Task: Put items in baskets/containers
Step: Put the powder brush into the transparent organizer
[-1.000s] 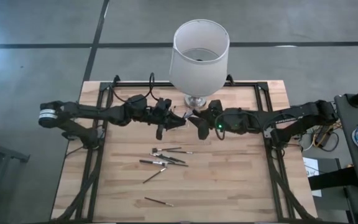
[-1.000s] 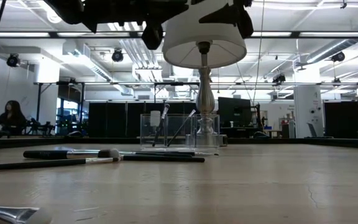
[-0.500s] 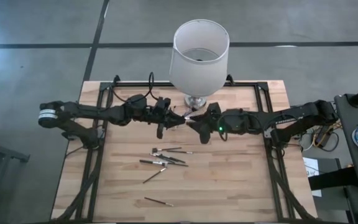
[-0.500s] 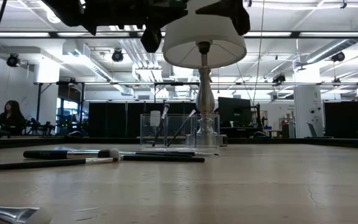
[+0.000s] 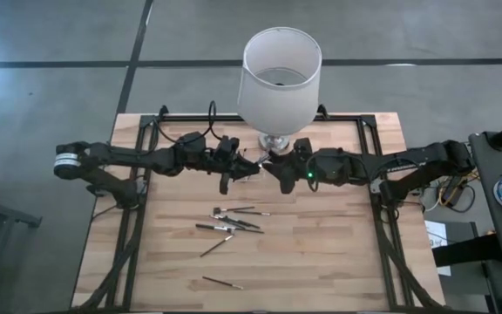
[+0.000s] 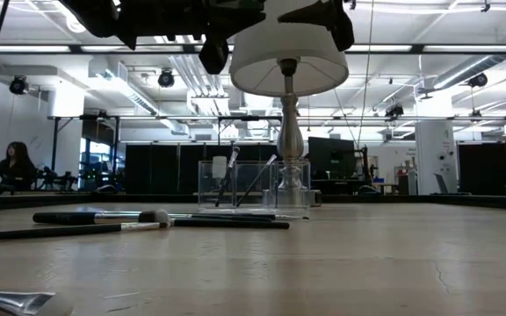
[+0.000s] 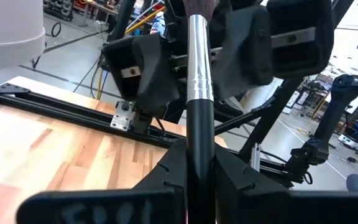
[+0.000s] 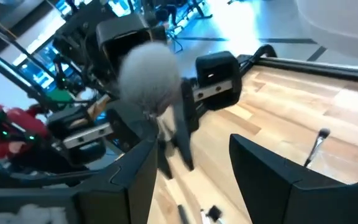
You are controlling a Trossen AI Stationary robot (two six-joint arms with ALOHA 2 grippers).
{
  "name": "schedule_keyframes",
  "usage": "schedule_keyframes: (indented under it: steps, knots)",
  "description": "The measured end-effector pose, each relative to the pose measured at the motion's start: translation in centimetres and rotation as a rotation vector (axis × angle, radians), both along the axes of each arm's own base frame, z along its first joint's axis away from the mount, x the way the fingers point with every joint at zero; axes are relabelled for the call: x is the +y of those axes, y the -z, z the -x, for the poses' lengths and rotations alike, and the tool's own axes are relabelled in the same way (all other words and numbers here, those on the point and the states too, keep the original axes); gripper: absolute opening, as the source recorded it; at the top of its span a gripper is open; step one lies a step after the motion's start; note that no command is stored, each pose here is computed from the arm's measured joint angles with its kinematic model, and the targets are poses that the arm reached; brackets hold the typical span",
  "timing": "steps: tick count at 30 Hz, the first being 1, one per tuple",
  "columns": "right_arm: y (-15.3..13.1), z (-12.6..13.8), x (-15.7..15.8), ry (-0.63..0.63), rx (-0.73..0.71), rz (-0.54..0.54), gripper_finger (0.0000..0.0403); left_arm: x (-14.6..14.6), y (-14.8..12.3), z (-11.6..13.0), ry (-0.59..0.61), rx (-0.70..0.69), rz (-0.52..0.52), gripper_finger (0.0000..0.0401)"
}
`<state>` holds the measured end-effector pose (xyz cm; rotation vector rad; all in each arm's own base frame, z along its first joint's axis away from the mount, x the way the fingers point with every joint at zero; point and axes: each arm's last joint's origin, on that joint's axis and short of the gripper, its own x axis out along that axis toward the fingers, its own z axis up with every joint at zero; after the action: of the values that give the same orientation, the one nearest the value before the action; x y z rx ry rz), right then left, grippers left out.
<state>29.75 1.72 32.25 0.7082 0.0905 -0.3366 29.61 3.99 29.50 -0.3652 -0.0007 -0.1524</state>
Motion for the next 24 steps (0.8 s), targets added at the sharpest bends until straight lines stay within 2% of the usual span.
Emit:
schedule_keyframes:
  steps: [11,24]
  knots:
    - [-0.8,-0.2,-0.6,0.038,-0.094,-0.115,0.0194,0.0,0.0,0.0,0.000,-0.001,0.002,0.0037]
    - [-0.2,-1.6,-0.5,0.036,-0.093,-0.107,0.0192,0.0,0.1,0.0,-0.014,0.012,0.004,0.0037]
